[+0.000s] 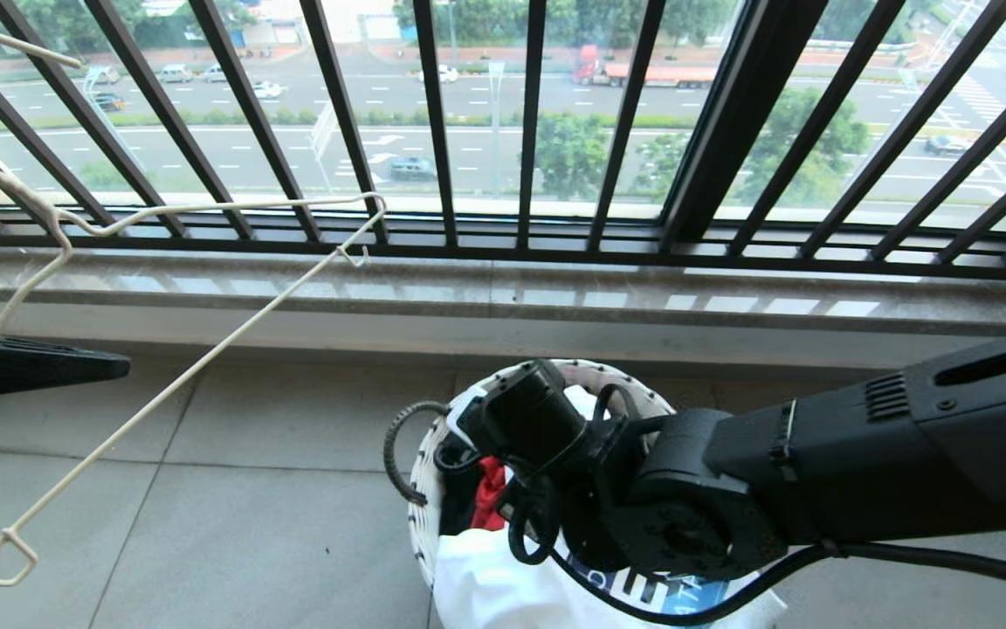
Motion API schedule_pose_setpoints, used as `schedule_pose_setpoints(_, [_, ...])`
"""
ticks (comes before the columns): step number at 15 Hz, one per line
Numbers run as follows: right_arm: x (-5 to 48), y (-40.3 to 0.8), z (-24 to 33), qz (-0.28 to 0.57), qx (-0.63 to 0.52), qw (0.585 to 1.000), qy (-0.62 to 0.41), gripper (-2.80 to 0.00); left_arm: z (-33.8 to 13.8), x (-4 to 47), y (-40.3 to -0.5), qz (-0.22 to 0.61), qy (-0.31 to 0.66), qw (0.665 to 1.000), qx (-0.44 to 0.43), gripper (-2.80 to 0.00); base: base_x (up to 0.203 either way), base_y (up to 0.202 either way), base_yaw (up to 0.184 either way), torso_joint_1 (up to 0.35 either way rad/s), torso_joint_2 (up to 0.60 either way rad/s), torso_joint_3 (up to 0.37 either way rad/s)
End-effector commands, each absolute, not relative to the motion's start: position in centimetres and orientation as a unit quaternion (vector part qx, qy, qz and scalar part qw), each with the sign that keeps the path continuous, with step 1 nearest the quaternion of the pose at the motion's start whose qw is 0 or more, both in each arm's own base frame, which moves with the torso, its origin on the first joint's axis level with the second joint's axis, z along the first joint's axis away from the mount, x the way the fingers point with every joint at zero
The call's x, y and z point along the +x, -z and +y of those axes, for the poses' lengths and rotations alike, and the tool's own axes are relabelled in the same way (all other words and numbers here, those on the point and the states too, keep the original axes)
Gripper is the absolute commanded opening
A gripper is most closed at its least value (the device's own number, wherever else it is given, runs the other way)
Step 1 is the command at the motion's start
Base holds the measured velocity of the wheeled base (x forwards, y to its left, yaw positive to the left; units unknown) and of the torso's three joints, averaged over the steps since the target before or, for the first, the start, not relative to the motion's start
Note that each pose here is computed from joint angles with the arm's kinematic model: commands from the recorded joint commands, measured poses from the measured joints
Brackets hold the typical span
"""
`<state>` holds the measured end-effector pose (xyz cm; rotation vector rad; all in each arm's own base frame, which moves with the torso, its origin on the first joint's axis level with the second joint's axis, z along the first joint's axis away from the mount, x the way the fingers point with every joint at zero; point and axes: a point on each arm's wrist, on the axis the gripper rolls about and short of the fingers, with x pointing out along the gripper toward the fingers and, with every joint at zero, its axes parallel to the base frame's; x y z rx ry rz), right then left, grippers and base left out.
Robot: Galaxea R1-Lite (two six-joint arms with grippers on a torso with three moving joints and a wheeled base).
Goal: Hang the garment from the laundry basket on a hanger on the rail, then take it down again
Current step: Pick up clothes from the basket
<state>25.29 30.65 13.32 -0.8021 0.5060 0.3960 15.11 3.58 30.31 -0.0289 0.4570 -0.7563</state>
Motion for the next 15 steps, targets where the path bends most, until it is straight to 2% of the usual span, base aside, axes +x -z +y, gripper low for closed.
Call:
schedule_pose_setpoints(1, [25.7,-10.7,32.6,0.254,-0.413,0.854,-0.187,-2.8,3.9,14.7,-30.5,0.213,0.356,0.91,-0.011,-2.8,0.0,0.0,0.0,0.0,0.0,0.0])
schedule_pose_setpoints(3, [25.8,-10.0,33.3,0.257,-0.433,0.846,-0.174,-2.8,4.0,14.6,-30.6,0.21,0.348,0.914,-0.009,-2.8,0.0,0.0,0.0,0.0,0.0,0.0])
schedule_pose_setpoints(4, [25.9,-9.6,33.8,0.254,-0.447,0.841,-0.165,0.0,4.1,14.4,-30.7,0.207,0.345,0.915,-0.008,-2.8,0.0,0.0,0.0,0.0,0.0,0.0])
schedule_pose_setpoints(9, [27.1,-7.5,35.8,0.242,-0.482,0.833,-0.122,0.0,4.3,13.8,-31.2,0.199,0.33,0.923,-0.003,-2.8,0.0,0.0,0.0,0.0,0.0,0.0])
schedule_pose_setpoints(15, [29.3,-8.0,36.3,0.235,-0.486,0.837,-0.087,0.0,4.2,13.3,-31.4,0.193,0.326,0.925,0.002,-2.8,0.0,0.0,0.0,0.0,0.0,0.0])
